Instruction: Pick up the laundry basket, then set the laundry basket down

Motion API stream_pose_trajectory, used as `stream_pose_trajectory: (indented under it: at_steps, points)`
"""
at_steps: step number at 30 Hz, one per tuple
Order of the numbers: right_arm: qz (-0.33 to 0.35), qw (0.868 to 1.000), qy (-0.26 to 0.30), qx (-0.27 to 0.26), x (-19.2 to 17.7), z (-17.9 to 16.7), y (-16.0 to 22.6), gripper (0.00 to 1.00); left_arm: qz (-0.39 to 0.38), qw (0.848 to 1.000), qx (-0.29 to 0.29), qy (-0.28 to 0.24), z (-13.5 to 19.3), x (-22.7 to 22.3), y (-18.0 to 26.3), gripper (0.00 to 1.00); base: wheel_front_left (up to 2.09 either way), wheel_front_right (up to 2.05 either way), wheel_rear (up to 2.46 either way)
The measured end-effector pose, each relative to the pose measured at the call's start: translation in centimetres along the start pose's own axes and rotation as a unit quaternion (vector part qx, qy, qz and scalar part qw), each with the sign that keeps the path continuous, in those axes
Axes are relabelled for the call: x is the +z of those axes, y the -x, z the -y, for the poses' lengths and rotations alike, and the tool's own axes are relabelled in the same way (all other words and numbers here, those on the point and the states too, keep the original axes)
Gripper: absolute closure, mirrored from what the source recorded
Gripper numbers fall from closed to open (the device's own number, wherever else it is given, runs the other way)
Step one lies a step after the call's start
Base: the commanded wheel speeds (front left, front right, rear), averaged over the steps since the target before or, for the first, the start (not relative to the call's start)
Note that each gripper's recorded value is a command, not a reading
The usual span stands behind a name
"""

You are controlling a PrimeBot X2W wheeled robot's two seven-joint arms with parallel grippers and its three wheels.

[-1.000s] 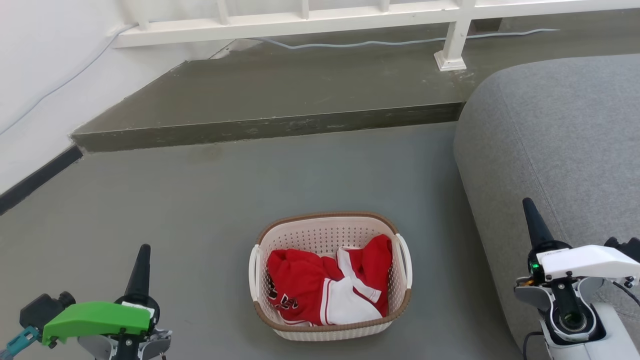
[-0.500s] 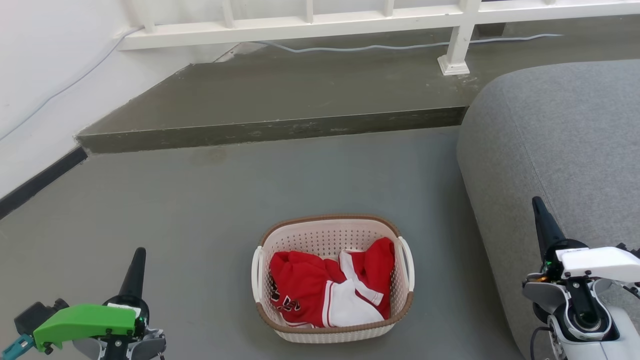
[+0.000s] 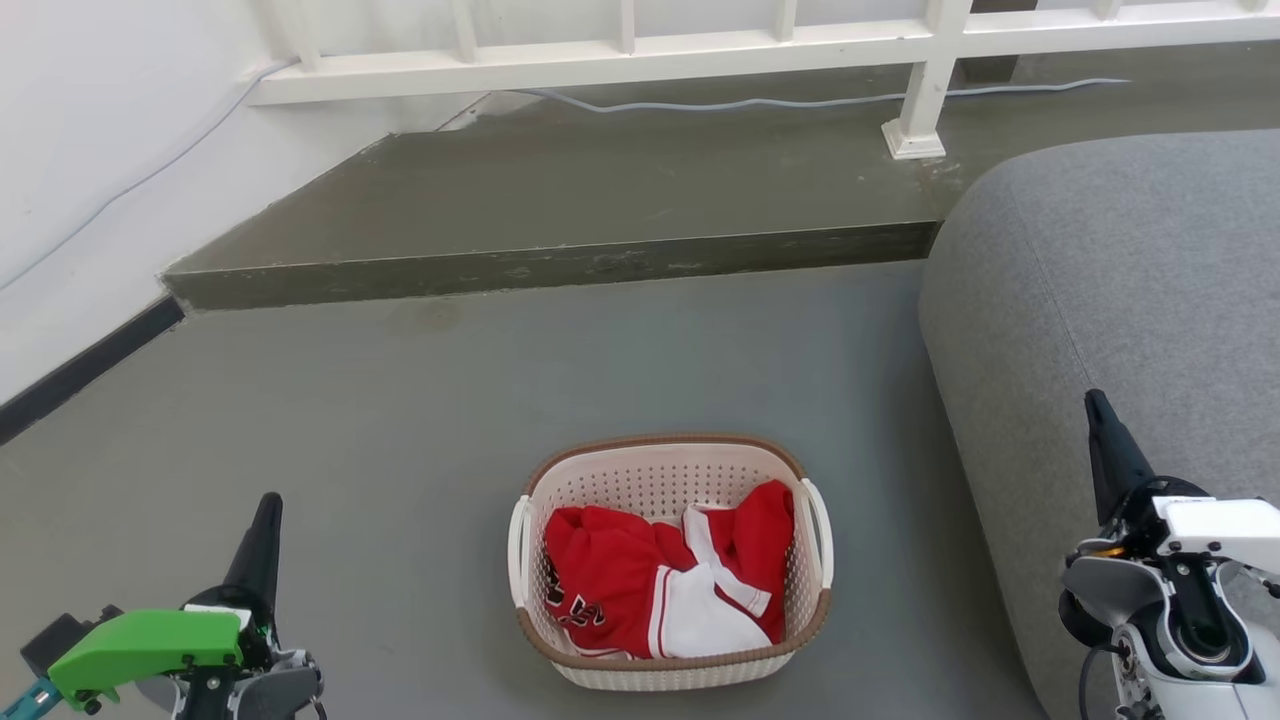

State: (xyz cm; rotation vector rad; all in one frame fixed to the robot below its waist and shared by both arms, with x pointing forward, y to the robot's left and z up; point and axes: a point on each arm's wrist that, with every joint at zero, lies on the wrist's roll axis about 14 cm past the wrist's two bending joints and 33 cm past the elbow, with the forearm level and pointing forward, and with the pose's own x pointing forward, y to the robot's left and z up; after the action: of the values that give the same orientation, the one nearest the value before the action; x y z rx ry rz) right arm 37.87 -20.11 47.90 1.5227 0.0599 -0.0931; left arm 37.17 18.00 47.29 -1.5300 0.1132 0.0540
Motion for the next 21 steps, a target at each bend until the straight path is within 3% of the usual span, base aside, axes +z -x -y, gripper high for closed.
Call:
stream_pose_trajectory:
  at_steps: [6, 21]
  points:
    - [0.004, 1.0, -0.03, 0.004, 0.3, -0.18, -0.01, 1.0, 0.004, 1.0, -0.003, 0.028, 0.13, 0.37, -0.01, 1.0, 0.0, 0.0, 0.0]
    - [0.004, 1.0, -0.031, 0.004, 0.33, -0.2, -0.01, 1.0, 0.004, 1.0, -0.001, 0.029, 0.05, 0.4, -0.03, 1.0, 0.0, 0.0, 0.0]
